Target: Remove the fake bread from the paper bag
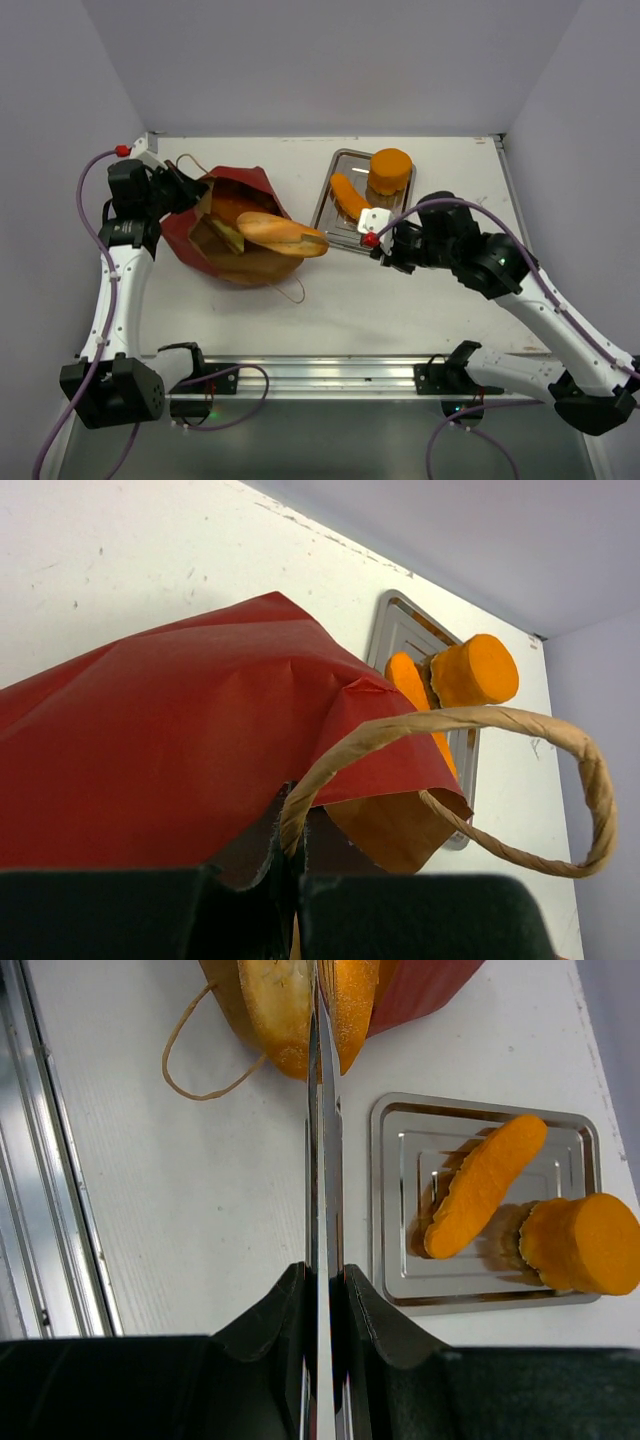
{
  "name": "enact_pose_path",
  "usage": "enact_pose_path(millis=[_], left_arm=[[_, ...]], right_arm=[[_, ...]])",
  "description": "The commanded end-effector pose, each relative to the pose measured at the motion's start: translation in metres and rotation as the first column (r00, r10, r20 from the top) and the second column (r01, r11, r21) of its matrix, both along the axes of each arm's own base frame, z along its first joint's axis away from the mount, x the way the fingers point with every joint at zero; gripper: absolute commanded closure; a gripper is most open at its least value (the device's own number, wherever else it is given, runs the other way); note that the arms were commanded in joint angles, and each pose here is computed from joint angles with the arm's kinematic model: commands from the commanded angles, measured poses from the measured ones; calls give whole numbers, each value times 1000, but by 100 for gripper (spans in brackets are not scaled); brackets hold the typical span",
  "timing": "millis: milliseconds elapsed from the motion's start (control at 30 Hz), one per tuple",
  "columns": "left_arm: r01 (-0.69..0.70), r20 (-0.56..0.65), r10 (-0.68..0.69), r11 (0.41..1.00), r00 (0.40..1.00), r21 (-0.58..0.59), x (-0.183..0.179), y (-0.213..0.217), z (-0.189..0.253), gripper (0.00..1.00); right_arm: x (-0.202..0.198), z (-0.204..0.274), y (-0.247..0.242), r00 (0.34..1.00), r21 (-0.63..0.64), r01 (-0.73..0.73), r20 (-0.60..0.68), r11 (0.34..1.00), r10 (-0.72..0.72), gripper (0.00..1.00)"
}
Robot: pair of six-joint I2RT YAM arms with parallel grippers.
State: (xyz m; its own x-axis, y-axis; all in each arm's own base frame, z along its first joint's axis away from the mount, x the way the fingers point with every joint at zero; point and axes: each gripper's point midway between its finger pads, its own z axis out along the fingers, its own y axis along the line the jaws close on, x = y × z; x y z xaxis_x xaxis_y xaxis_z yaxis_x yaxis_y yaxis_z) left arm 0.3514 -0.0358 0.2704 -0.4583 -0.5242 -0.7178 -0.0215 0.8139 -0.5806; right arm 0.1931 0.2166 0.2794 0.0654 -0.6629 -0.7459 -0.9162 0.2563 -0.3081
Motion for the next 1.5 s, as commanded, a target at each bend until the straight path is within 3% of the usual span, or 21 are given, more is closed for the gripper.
enact_pose_path(millis=[0,300,633,1100,1467], left_arm=[[-60,33,59,998,998,20,11,13,14,100],[-63,31,62,997,998,34,5,13,15,100],[-25,27,24,999,999,45,-2,8,9,100],[47,49,-49,998,998,39,-16,-4,3,100],[80,58,-82,996,995,45,-23,-9,-3,100]], right_arm=[[-4,27,-4,999,100,-12,51,995,7,100],[15,51,-39,983,169,146,91,975,-163,100],[52,54,-62,943,217,316,33,924,-330,100],[158,-22,-61,812,162,568,-272,807,-517,100],[201,-71,-68,693,94,700,-330,708,-641,100]])
